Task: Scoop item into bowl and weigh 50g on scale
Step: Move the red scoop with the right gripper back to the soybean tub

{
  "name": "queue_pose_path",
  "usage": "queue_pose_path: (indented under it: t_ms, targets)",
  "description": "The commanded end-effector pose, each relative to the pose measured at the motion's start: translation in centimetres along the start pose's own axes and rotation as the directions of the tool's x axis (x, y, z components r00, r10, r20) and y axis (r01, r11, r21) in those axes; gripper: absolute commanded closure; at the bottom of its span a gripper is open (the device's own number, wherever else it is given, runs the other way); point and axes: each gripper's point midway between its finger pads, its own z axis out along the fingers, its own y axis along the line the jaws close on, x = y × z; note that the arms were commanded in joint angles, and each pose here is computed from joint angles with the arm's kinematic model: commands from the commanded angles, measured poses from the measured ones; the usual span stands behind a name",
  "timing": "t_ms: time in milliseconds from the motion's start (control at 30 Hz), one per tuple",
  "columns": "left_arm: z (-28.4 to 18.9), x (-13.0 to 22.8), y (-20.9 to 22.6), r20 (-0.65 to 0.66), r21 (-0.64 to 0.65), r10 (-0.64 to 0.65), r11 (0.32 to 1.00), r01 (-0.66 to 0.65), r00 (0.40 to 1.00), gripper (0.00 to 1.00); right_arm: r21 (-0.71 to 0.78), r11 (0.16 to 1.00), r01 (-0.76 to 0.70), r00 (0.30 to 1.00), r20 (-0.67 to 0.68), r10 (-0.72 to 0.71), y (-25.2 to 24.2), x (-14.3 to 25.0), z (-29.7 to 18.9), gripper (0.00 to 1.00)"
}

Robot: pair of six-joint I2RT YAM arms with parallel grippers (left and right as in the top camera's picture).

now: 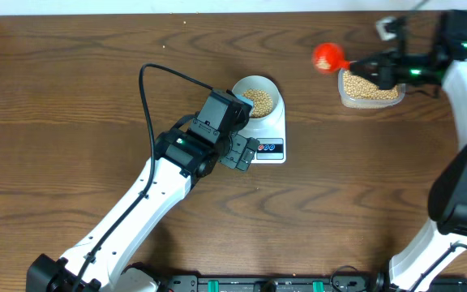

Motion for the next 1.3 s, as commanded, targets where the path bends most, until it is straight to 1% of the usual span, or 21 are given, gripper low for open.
queue_pose_path:
  t_ms: [0, 100, 233, 500, 700, 900, 1100, 1267]
  targets:
    - [0.0, 0.0, 0.2, -0.001, -0.004, -0.004, 1.0, 0.004, 1.0, 0.02, 0.082, 0.996, -0.044, 0.998, 0.053, 0.04, -1.8, -0.3, -4.1, 0.99]
    - [0.0, 0.0, 0.2, -0.001, -0.004, -0.004, 1.0, 0.004, 1.0, 0.02, 0.163, 0.981, -0.1, 0.994, 0.063, 0.091, -4.1, 0.6, -6.5, 0.99]
    - [0.0, 0.0, 0.2, -0.001, -0.004, -0.004, 1.0, 0.004, 1.0, 0.02, 0.247, 0.959, -0.137, 0.99, 0.055, 0.127, -6.1, 1.7, -8.2, 0.99]
    - [0.0, 0.0, 0.2, -0.001, -0.004, -0.004, 1.0, 0.004, 1.0, 0.02, 0.352, 0.929, -0.114, 0.992, -0.012, 0.126, -7.5, 2.8, -8.1, 0.99]
    - [0.0, 0.0, 0.2, -0.001, -0.004, -0.004, 1.0, 0.004, 1.0, 0.02, 0.465, 0.885, -0.031, 0.985, -0.136, 0.106, -8.1, 3.7, -6.4, 0.99]
    - [0.0, 0.0, 0.2, 0.0, -0.004, -0.004, 1.0, 0.004, 1.0, 0.02, 0.575, 0.812, 0.106, 0.963, -0.262, 0.059, -8.5, 3.7, -4.4, 0.98]
    - [0.0, 0.0, 0.2, -0.001, -0.004, -0.004, 1.0, 0.004, 1.0, 0.02, 0.678, 0.706, 0.202, 0.938, -0.342, 0.06, -8.8, 3.5, -3.4, 0.99]
    - [0.0, 0.0, 0.2, -0.001, -0.004, -0.004, 1.0, 0.004, 1.0, 0.02, 0.752, 0.586, 0.302, 0.908, -0.413, 0.062, -8.4, 3.1, -3.6, 0.99]
